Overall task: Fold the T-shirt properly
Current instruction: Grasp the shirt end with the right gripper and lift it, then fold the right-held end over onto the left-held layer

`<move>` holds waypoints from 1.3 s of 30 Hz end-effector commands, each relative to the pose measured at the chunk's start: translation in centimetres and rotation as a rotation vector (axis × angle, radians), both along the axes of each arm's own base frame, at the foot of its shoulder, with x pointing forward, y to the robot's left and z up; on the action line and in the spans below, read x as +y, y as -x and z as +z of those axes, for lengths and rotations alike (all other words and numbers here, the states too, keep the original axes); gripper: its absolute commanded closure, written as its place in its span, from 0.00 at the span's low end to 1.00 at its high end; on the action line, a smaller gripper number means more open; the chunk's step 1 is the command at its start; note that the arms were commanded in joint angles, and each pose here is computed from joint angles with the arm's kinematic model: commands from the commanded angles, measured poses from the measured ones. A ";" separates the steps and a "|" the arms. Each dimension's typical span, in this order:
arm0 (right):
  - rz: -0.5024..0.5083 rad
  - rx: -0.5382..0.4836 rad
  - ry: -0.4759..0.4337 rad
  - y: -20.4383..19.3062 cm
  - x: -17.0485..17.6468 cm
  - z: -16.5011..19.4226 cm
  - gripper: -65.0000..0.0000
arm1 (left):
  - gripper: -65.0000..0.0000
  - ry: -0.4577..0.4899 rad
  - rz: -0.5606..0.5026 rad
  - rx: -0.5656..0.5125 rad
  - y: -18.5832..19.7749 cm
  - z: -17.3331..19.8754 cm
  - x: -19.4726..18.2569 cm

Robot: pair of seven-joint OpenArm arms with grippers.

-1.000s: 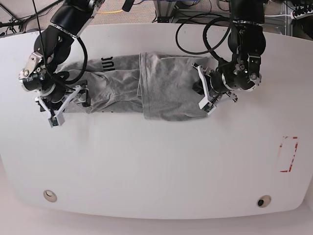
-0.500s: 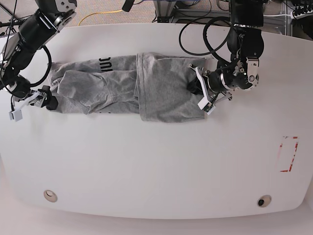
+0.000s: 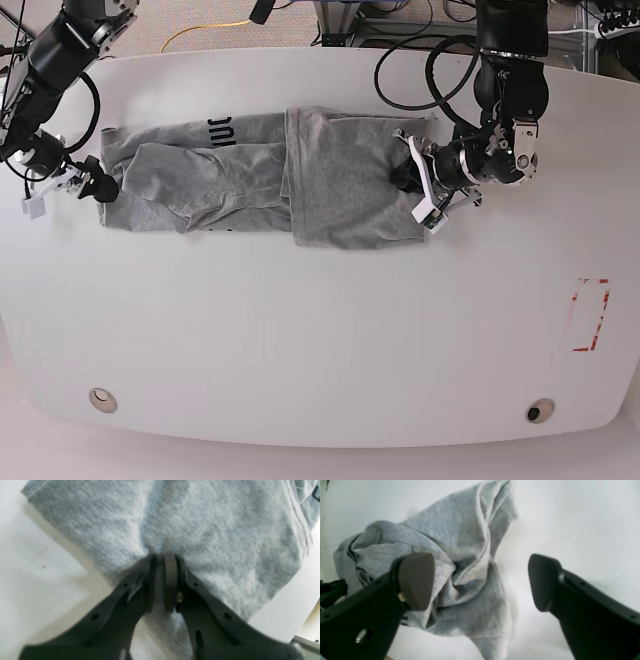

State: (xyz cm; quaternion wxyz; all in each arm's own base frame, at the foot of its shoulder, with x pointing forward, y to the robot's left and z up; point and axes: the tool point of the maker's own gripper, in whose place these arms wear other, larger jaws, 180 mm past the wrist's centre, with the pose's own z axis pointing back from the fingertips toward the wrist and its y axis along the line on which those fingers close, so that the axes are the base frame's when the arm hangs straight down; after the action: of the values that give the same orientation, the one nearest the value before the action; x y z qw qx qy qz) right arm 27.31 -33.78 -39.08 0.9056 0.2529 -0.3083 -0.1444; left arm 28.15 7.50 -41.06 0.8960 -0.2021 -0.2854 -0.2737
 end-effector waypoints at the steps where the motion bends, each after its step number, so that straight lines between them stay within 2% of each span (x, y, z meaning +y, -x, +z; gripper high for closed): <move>1: -0.008 -0.041 0.000 -0.5 -0.1 0.7 0.15 | 0.93 -0.099 0.003 0.035 0.4 -0.9 1.8; 6: 0.008 -0.023 -0.047 0.2 2.5 -0.7 0.15 | 0.93 -0.100 0.003 0.036 0.4 -0.9 1.8; 10: 0.046 -0.055 -0.028 -0.1 4.6 -0.2 0.15 | 0.93 -0.100 0.003 0.036 0.4 -0.9 1.8; 12: 0.108 -0.060 -0.018 -0.7 6.5 -0.1 0.15 | 0.93 -0.097 0.001 0.036 0.4 -0.9 1.6; 15: 0.144 -0.069 -0.002 -1.1 7.4 0.2 0.17 | 0.93 -0.096 0.000 0.038 0.4 -0.9 1.5; 17: 0.144 -0.075 -0.001 -1.3 7.5 0.3 0.28 | 0.93 -0.094 -0.001 0.040 0.4 -1.0 1.4; 19: 0.138 -0.090 -0.010 -1.5 7.9 0.3 0.45 | 0.92 -0.092 -0.003 0.029 0.1 -0.7 1.3; 21: 0.133 -0.098 -0.010 -1.7 7.9 0.3 0.72 | 0.92 -0.094 -0.005 0.024 -0.1 -0.5 1.3; 24: 0.136 -0.087 0.013 -1.8 7.6 0.3 0.99 | 0.92 -0.097 -0.003 0.033 0.0 -0.8 1.4; 28: 0.162 -0.086 0.090 -2.4 7.2 1.1 1.00 | 0.92 -0.096 -0.004 0.032 0.0 -0.8 1.3; 34: 0.212 -0.146 0.205 -2.6 7.3 4.2 1.00 | 0.92 -0.099 -0.052 0.027 -0.6 -0.7 -0.1; 39: 0.251 -0.208 0.292 -2.9 7.6 7.2 1.00 | 0.92 -0.073 -0.066 0.068 -0.8 -1.7 -1.7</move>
State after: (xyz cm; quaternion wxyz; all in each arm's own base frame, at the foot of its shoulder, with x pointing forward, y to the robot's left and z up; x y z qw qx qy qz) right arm 28.82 -25.80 -34.82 0.9225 0.1810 -0.3401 0.0240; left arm 29.67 5.49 -41.20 0.8890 -0.2033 -0.2735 -0.3059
